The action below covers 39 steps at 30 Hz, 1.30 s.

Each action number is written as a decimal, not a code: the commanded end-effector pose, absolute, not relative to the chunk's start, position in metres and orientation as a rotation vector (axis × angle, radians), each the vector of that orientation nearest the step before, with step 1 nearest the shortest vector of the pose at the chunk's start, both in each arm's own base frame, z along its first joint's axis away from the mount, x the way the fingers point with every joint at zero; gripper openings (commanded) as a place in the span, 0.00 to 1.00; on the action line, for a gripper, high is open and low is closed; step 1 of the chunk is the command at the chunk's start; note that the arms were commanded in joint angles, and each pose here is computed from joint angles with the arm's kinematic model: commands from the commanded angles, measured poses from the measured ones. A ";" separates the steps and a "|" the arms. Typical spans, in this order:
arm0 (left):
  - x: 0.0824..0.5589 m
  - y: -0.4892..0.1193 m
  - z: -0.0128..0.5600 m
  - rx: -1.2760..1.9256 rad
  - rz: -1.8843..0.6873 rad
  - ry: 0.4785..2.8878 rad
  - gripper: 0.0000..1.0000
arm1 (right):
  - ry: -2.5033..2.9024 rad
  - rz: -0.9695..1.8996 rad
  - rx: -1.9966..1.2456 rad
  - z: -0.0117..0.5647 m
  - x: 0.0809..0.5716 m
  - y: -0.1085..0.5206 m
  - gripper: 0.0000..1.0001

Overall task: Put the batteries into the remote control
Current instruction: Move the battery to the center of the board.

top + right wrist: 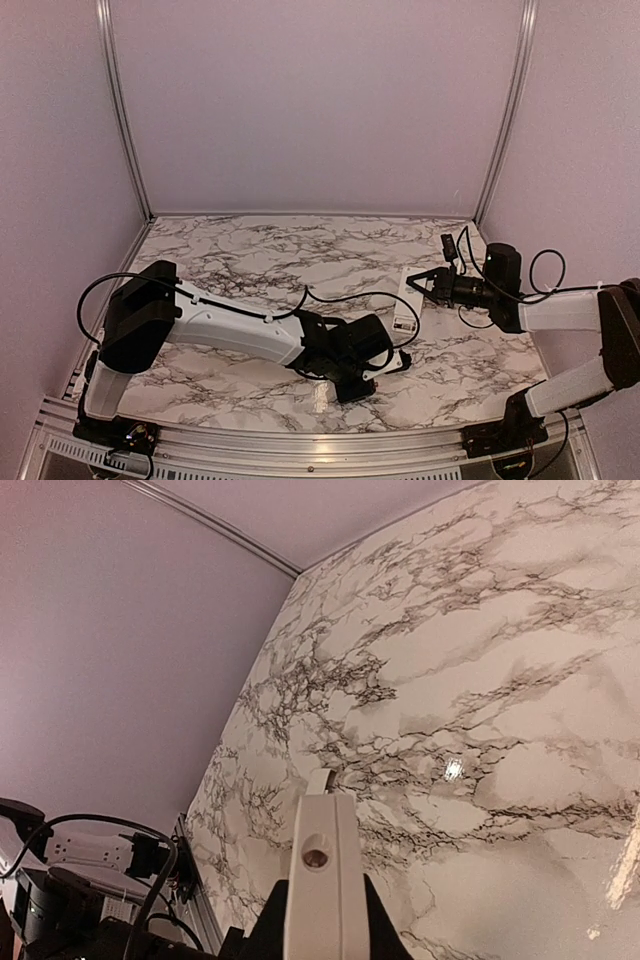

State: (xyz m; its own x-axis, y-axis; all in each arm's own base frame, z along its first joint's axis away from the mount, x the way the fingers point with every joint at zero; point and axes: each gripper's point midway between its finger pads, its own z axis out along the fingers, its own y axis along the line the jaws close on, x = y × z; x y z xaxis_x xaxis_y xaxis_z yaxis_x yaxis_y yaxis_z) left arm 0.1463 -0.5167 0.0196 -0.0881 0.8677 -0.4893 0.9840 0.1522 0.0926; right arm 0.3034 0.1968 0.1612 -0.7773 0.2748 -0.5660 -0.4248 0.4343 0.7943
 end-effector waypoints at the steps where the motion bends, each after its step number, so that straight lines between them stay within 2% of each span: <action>1: 0.167 -0.477 0.022 1.526 -0.343 2.215 0.00 | 2.008 1.378 -0.146 0.169 0.308 0.195 0.00; 6: 0.201 -0.453 0.083 0.997 -0.575 2.300 0.00 | 2.000 1.387 -0.150 0.171 0.311 0.196 0.00; 9: 0.226 -0.423 0.113 0.595 -0.579 2.287 0.00 | 1.998 1.389 -0.157 0.172 0.312 0.197 0.00; 13: 0.248 -0.376 0.118 0.073 -0.507 2.328 0.00 | 1.996 1.390 -0.161 0.173 0.313 0.197 0.00; 19: 0.263 -0.341 0.090 -0.336 -0.353 2.412 0.00 | 1.988 1.398 -0.162 0.176 0.313 0.197 0.00; 24: 0.264 -0.332 0.075 -0.560 -0.359 2.428 0.00 | 1.986 1.401 -0.165 0.177 0.312 0.198 0.00; 29: 0.249 -0.345 0.052 -0.684 -0.521 2.493 0.00 | 1.981 1.405 -0.170 0.178 0.312 0.198 0.00; 39: 0.244 -0.371 0.022 -0.740 -0.658 2.555 0.00 | 1.982 1.408 -0.170 0.178 0.309 0.198 0.00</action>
State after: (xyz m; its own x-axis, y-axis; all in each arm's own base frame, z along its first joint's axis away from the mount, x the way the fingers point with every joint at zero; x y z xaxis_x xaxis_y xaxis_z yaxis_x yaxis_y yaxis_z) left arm 0.2440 -0.3511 0.0326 -0.7667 -0.5640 -0.3067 -0.3849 0.7862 -0.4835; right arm 0.3023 0.1986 0.1590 -0.7869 0.2646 -0.5575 -0.4267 0.4193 0.8013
